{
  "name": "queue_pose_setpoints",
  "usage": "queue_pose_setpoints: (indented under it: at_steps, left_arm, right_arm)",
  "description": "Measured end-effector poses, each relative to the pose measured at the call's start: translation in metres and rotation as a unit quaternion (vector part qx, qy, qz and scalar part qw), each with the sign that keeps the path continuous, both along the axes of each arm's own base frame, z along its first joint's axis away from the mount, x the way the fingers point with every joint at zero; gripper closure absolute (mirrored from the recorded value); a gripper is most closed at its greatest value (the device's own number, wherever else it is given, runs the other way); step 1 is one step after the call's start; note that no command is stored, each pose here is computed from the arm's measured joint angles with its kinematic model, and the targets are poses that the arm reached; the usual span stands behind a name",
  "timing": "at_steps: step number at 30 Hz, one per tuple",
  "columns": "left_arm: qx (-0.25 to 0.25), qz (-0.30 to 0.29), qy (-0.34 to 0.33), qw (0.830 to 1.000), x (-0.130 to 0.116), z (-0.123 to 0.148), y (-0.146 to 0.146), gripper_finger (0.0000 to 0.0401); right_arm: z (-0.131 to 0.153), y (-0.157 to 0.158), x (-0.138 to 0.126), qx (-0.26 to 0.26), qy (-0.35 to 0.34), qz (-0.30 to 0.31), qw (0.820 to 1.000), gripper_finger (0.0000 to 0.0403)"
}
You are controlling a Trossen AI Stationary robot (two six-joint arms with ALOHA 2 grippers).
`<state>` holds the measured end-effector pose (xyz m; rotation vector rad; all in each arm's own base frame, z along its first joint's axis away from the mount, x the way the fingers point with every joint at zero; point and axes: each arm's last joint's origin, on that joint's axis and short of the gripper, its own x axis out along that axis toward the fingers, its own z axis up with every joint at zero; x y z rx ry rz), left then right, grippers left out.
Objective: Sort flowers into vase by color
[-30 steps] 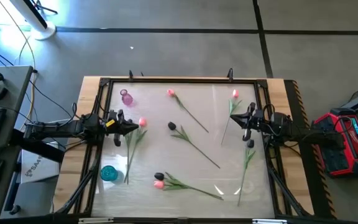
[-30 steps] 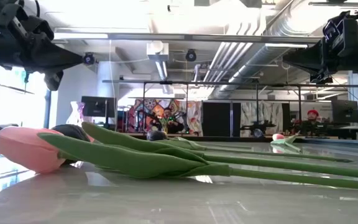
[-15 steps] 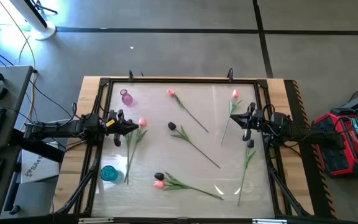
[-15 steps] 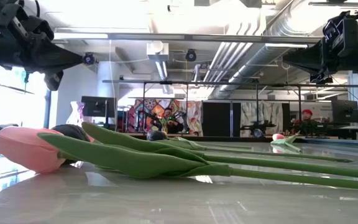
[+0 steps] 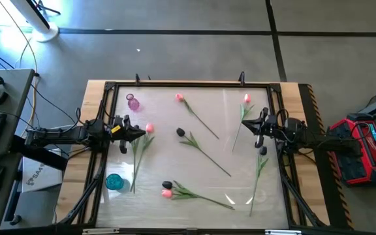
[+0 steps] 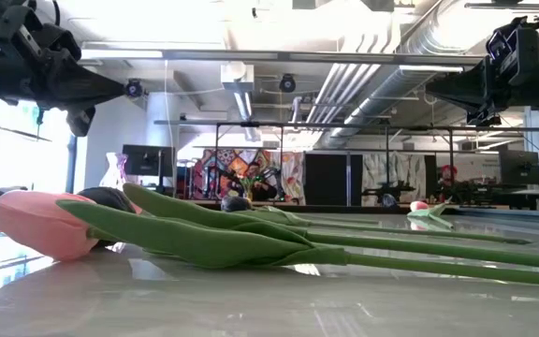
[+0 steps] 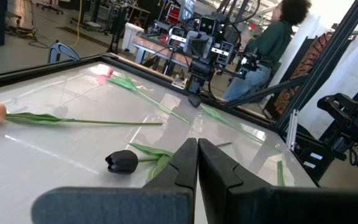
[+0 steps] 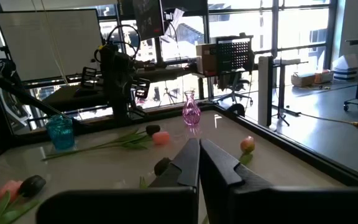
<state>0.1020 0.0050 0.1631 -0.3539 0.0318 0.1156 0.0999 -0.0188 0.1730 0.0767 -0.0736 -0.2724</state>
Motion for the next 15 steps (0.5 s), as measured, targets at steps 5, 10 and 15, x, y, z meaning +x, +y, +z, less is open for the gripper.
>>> queue_pose_setpoints:
  at_steps: [5,10,15]
  left_arm:
    - [0.041,-0.002,0.005,0.999,0.0000,-0.0001,0.0000,0.0401]
    - [0.069,-0.002,-0.008,0.998,0.0001,0.0030,0.0000,0.0401]
    - [0.070,-0.002,-0.007,0.998,0.0001,0.0029,0.0000,0.0401]
  right_arm:
    - [-0.0001,0.0000,0.0000,0.000,0.000,0.000,1.000,0.0402]
    - [0.0000,0.0000,0.0000,0.000,0.000,0.000,1.000,0.0402]
    - [0.0000,0.0000,0.0000,0.000,0.000,0.000,1.000,0.0402]
